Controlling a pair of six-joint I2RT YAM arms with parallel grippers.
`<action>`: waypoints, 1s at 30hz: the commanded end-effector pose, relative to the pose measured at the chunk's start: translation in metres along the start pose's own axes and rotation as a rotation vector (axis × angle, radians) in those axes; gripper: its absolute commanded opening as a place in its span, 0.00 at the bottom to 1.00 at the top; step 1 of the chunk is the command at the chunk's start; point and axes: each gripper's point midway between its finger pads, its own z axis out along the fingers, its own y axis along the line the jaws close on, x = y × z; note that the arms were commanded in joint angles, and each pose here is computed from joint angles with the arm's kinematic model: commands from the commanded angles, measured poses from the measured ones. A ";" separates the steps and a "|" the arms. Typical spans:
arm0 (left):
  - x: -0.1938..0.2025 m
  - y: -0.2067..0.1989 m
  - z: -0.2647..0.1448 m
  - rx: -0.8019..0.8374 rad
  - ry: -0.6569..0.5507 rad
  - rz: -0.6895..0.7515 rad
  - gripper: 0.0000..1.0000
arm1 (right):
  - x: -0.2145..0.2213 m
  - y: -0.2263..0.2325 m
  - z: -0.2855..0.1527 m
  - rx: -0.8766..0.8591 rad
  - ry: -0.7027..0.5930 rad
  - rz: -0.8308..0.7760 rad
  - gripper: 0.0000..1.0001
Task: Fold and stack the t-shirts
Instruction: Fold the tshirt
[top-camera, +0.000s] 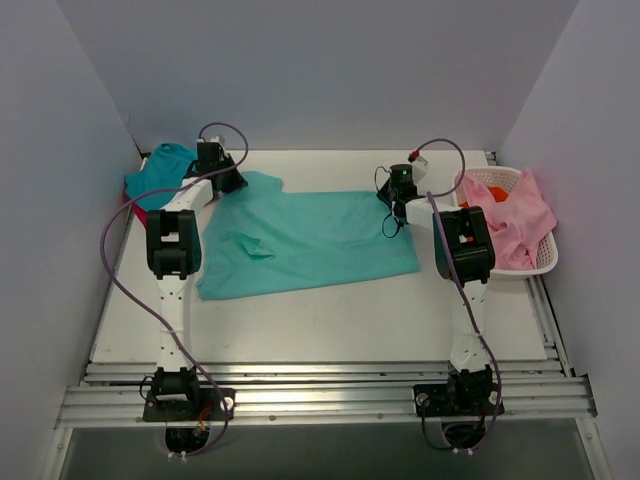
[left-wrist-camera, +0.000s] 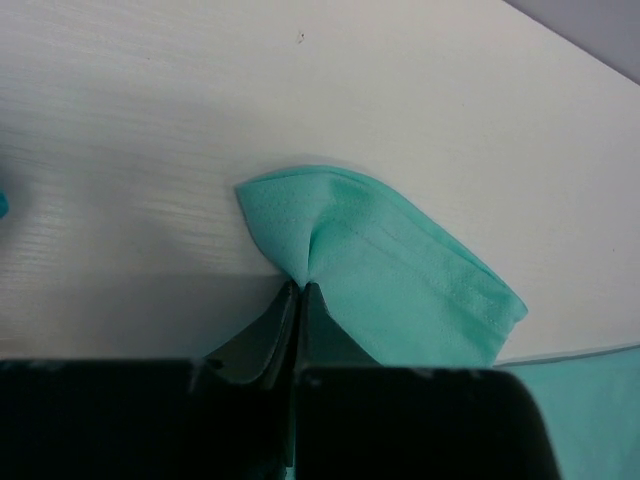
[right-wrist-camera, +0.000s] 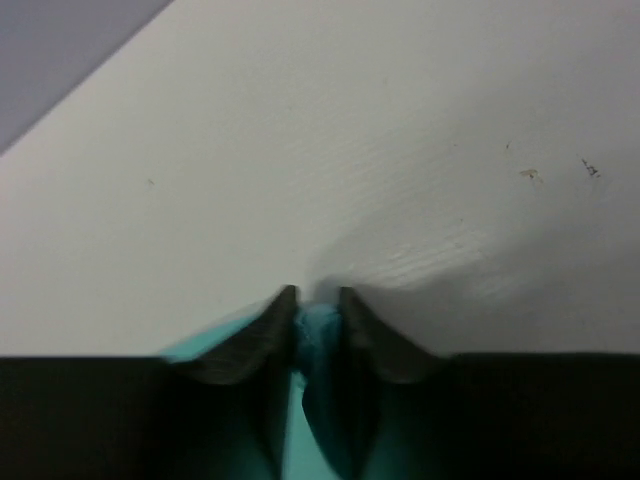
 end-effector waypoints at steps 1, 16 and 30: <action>-0.012 -0.002 -0.012 0.004 -0.017 -0.002 0.02 | 0.020 -0.020 0.003 0.045 0.067 -0.009 0.00; -0.024 -0.010 -0.031 0.020 -0.086 -0.009 0.02 | -0.018 -0.015 -0.007 0.049 0.020 -0.038 0.00; -0.062 -0.049 -0.100 0.065 -0.162 0.045 0.02 | -0.058 0.011 -0.027 -0.010 0.012 -0.092 0.00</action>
